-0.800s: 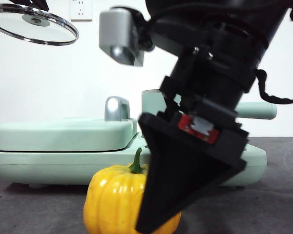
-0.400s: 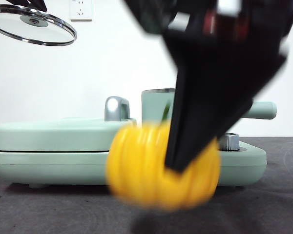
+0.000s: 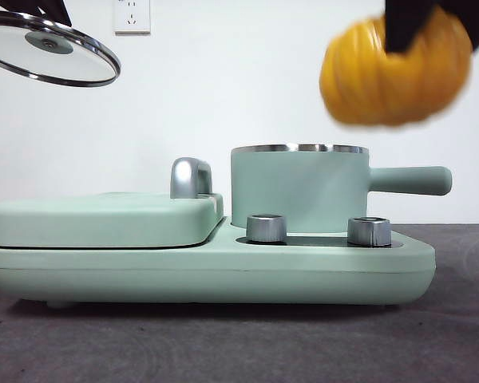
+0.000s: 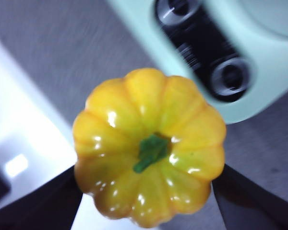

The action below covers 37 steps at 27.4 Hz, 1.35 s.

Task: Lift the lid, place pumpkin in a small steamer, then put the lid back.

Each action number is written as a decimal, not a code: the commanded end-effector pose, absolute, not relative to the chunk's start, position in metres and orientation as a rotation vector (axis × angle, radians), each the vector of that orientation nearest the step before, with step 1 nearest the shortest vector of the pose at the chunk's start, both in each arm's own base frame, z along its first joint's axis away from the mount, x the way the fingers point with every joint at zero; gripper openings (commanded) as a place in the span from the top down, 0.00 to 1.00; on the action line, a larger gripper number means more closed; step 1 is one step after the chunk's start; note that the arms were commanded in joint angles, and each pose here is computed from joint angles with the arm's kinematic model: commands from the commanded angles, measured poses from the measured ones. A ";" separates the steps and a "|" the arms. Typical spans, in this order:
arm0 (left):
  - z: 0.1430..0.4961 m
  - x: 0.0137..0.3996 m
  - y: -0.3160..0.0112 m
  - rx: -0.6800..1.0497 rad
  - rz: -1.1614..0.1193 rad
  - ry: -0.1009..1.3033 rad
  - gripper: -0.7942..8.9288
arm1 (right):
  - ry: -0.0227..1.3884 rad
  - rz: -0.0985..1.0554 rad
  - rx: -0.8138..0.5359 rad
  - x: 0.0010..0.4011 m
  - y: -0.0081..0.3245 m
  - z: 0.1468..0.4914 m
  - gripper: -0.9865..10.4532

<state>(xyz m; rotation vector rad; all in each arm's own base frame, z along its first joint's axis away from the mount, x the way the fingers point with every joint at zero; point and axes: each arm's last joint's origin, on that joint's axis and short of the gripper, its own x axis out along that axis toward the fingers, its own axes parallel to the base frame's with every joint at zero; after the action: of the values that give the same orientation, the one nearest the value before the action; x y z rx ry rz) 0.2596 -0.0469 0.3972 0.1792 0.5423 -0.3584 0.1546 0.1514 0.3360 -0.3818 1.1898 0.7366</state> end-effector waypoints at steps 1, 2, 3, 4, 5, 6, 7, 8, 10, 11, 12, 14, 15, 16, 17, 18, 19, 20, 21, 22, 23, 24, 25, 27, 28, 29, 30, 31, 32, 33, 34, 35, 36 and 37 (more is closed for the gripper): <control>0.408 0.260 -0.048 0.168 -0.357 0.477 0.90 | 1.132 0.697 -0.320 0.173 0.151 0.355 0.63; 0.408 0.260 -0.048 0.167 -0.357 0.477 0.90 | 1.114 0.685 -0.308 0.180 0.150 0.360 0.63; 0.407 0.260 -0.048 0.167 -0.357 0.472 0.90 | 1.091 0.672 -0.297 0.188 0.148 0.365 0.63; 0.406 0.261 -0.048 0.164 -0.355 0.462 0.90 | 1.072 0.660 -0.286 0.195 0.148 0.368 0.63; 0.405 0.260 -0.048 0.158 -0.353 0.446 0.90 | 1.054 0.649 -0.275 0.203 0.148 0.371 0.63; 0.402 0.258 -0.047 0.146 -0.349 0.437 0.90 | 1.039 0.641 -0.271 0.211 0.148 0.374 0.63; 0.400 0.256 -0.047 0.134 -0.346 0.434 0.90 | 1.031 0.633 -0.268 0.218 0.149 0.375 0.63; 0.396 0.253 -0.046 0.125 -0.345 0.433 0.90 | 1.023 0.626 -0.265 0.226 0.149 0.377 0.63; 0.387 0.246 -0.045 0.120 -0.344 0.443 0.90 | 1.008 0.620 -0.273 0.239 0.151 0.377 0.63; 0.382 0.242 -0.045 0.122 -0.344 0.447 0.90 | 1.000 0.620 -0.277 0.246 0.153 0.377 0.63; 0.378 0.239 -0.044 0.123 -0.344 0.454 0.90 | 0.994 0.620 -0.280 0.253 0.155 0.376 0.63; 0.372 0.232 -0.043 0.123 -0.345 0.464 0.90 | 1.005 0.617 -0.285 0.265 0.160 0.370 0.63; 0.368 0.229 -0.042 0.122 -0.345 0.469 0.90 | 1.016 0.616 -0.291 0.271 0.162 0.366 0.63; 0.366 0.226 -0.042 0.118 -0.344 0.473 0.90 | 1.029 0.619 -0.299 0.277 0.164 0.361 0.63; 0.364 0.223 -0.041 0.115 -0.343 0.475 0.90 | 1.043 0.621 -0.309 0.282 0.167 0.355 0.63; 0.362 0.220 -0.041 0.113 -0.343 0.474 0.90 | 1.056 0.623 -0.316 0.288 0.171 0.349 0.63; 0.361 0.217 -0.041 0.112 -0.342 0.472 0.90 | 1.067 0.623 -0.321 0.294 0.174 0.342 0.63; 0.361 0.215 -0.040 0.111 -0.342 0.469 0.90 | 1.080 0.624 -0.328 0.299 0.177 0.335 0.63; 0.361 0.214 -0.040 0.111 -0.342 0.466 0.90 | 1.094 0.621 -0.332 0.306 0.180 0.326 0.63; 0.362 0.213 -0.040 0.111 -0.342 0.462 0.90 | 1.104 0.620 -0.335 0.310 0.182 0.320 0.63; 0.363 0.212 -0.040 0.111 -0.342 0.456 0.90 | 1.117 0.618 -0.338 0.316 0.185 0.313 0.63; 0.364 0.212 -0.040 0.110 -0.341 0.451 0.90 | 1.128 0.618 -0.342 0.320 0.187 0.306 0.63; 0.364 0.212 -0.040 0.109 -0.341 0.449 0.90 | 1.136 0.618 -0.343 0.324 0.189 0.300 0.63; 0.364 0.212 -0.040 0.109 -0.341 0.449 0.90 | 1.151 0.616 -0.347 0.332 0.194 0.288 0.63; 0.364 0.212 -0.040 0.109 -0.341 0.449 0.90 | 1.157 0.616 -0.348 0.335 0.195 0.283 0.63; 0.364 0.212 -0.040 0.109 -0.341 0.449 0.90 | 1.165 0.617 -0.352 0.338 0.197 0.277 0.63; 0.364 0.212 -0.040 0.109 -0.341 0.449 0.90 | 1.171 0.617 -0.354 0.341 0.199 0.271 0.63; 0.364 0.212 -0.040 0.109 -0.341 0.450 0.90 | 1.175 0.616 -0.354 0.344 0.200 0.266 0.63; 0.364 0.212 -0.040 0.109 -0.341 0.450 0.90 | 1.176 0.616 -0.355 0.346 0.202 0.262 0.63; 0.364 0.212 -0.040 0.108 -0.341 0.451 0.90 | 1.176 0.618 -0.358 0.349 0.203 0.258 0.63; 0.364 0.212 -0.040 0.108 -0.341 0.451 0.90 | 1.173 0.617 -0.359 0.350 0.204 0.256 0.63; 0.364 0.212 -0.040 0.108 -0.341 0.451 0.90 | 1.170 0.619 -0.360 0.352 0.205 0.253 0.63; 0.364 0.212 -0.040 0.109 -0.341 0.451 0.90 | 1.166 0.618 -0.361 0.353 0.206 0.252 0.63; 0.364 0.212 -0.040 0.109 -0.341 0.451 0.90 | 1.157 0.618 -0.359 0.355 0.206 0.251 0.62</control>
<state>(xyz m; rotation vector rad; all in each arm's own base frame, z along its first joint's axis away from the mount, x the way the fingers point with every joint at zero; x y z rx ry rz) 0.2115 -0.0391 0.3563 0.1100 0.4930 -0.3383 0.3510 0.2003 0.2549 -0.3397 1.1604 0.6022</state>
